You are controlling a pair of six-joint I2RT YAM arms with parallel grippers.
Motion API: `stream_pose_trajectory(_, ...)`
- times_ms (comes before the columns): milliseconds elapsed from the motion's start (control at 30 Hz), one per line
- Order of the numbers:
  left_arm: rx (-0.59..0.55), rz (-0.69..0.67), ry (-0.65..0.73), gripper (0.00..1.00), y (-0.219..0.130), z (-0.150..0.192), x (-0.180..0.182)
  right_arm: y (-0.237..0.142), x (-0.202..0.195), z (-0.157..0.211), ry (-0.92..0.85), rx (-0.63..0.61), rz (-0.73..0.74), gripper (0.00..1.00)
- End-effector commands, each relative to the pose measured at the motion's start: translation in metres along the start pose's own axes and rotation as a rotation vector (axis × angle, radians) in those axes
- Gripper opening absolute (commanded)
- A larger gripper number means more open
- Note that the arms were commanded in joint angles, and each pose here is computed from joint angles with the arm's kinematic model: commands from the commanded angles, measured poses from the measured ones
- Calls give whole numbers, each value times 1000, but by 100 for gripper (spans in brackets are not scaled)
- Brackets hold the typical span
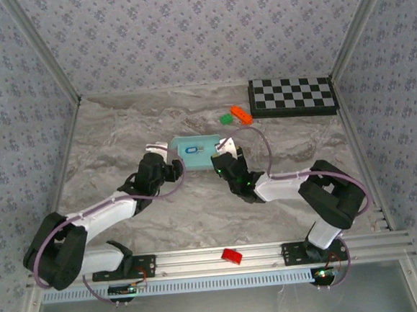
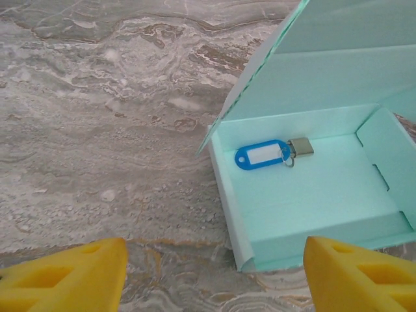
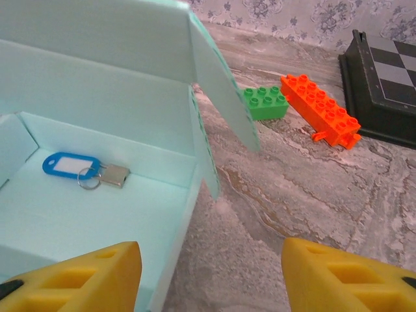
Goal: Fold the paper box
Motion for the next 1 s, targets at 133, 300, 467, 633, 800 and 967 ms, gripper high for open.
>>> stream_pose_trajectory(133, 1, -94, 17, 73, -24, -1, 25, -18, -14, 12, 3, 41, -1, 61)
stream_pose_trajectory(300, -3, -191, -99, 73, -32, -14, 55, -20, -28, 20, 8, 87, 28, 61)
stream_pose_trajectory(467, -37, -256, -177, 73, -37, -34, 77, -17, -44, 22, 26, 144, 44, 61)
stream_pose_trajectory(633, -12, -207, -192, 73, -26, -49, 81, -15, -52, 15, 35, 177, 30, 60)
stream_pose_trajectory(800, 35, -78, -120, 73, -16, -64, 71, -12, -51, 3, 59, 214, -106, 58)
stream_pose_trajectory(967, 47, 107, -3, 80, -11, -66, 61, -13, -49, -13, 56, 200, -295, 58)
Point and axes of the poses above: each hand's point on the last joint's axis, 136 mm out from that joint toward the fingers, its own y axis out along the fingers, its own x axis along the line the jaws close on, z = x × y, the point moved 2 cm from there along -y, back along the fingers
